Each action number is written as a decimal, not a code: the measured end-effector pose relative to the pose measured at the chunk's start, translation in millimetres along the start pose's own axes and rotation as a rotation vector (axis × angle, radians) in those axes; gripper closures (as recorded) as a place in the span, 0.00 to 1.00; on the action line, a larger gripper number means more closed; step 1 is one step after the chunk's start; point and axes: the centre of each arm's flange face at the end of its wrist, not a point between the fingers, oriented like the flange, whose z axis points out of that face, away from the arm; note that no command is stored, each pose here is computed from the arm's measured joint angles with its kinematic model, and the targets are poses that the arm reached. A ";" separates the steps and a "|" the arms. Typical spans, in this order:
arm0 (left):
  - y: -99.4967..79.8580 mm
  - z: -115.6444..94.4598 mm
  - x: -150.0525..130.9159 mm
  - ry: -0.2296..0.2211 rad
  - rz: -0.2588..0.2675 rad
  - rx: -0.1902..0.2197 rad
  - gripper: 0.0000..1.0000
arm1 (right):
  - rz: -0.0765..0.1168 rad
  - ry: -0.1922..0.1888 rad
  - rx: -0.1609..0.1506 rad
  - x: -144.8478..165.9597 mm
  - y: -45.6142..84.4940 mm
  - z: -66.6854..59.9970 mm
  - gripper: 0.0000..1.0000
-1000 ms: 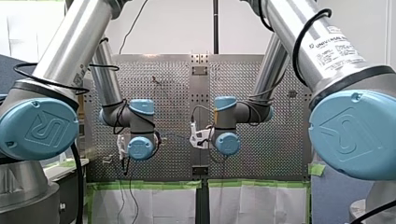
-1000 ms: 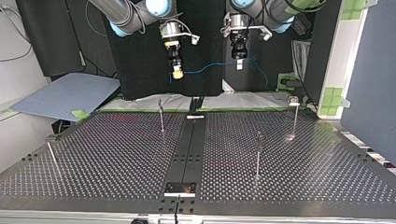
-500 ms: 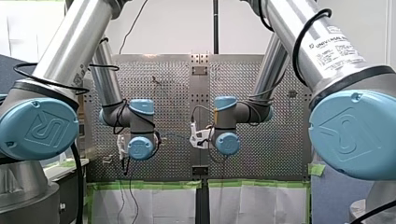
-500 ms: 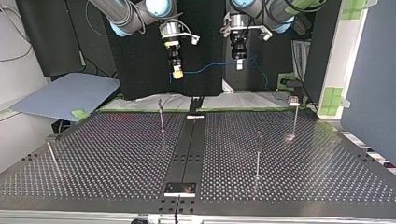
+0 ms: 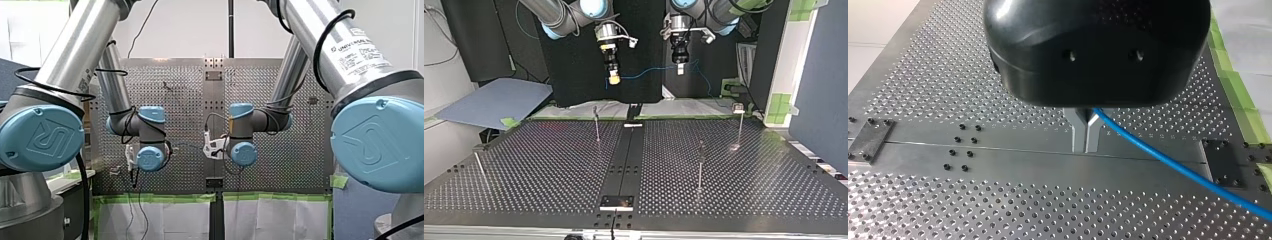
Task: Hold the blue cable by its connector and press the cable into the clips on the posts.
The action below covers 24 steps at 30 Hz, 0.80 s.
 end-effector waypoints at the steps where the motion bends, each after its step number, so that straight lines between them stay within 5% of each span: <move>1: 0.0 0.0 0.0 0.000 0.000 0.000 1.00 | -0.001 -0.001 -0.001 -0.3 0.2 0.4 1.00; 12: 0.0 0.0 -0.2 -0.001 0.000 -0.001 1.00 | -0.037 -0.121 0.000 -35.9 1.1 -7.9 1.00; 24: 1.3 0.3 1.5 0.005 0.007 -0.002 1.00 | -0.040 -0.133 0.001 -38.3 1.3 -9.2 1.00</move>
